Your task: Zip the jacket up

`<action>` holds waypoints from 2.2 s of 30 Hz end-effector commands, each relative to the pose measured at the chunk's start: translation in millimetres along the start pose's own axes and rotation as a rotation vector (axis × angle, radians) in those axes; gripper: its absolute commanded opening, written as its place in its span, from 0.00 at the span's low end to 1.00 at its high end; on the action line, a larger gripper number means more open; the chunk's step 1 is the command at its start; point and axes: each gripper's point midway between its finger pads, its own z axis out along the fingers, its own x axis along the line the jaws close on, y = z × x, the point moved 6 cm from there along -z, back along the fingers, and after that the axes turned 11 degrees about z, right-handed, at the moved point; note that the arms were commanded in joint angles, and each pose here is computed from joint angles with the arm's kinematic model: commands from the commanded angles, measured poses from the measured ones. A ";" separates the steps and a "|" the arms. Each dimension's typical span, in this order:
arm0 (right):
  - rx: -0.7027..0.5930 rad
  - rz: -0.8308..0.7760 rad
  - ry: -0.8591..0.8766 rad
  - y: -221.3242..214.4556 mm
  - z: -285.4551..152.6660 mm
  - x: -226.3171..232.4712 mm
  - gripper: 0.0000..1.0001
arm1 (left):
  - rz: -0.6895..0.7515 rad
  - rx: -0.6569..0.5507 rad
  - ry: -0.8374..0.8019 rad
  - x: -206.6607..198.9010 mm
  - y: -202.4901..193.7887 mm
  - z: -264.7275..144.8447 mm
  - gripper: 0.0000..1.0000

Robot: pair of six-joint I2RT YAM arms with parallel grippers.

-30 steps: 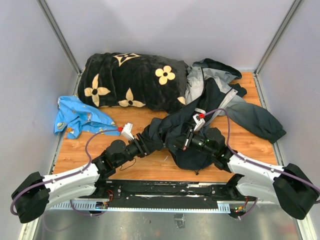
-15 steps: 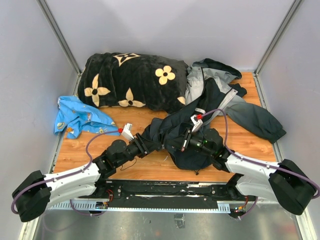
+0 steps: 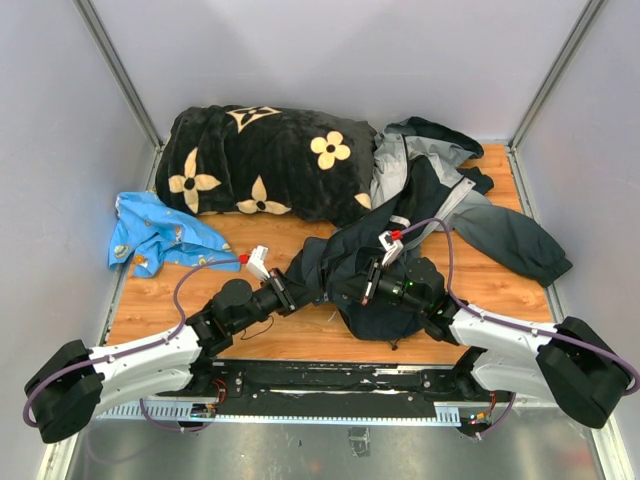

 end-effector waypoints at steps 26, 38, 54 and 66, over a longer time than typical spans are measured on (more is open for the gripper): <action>-0.132 -0.110 0.045 31.1 -13.1 25.5 0.01 | 0.241 0.231 -0.016 -13.6 -12.0 8.4 0.04; -0.074 -0.086 0.054 16.7 -9.7 18.6 0.01 | 0.178 0.161 -0.117 -29.7 -4.9 4.1 0.25; -0.100 -0.123 0.052 25.2 -7.3 27.1 0.01 | 0.242 0.317 -0.105 -20.9 -21.8 3.0 0.00; -0.217 -0.195 -0.014 60.0 -5.6 38.0 0.01 | 0.298 0.486 -0.055 -4.0 -39.6 5.4 0.00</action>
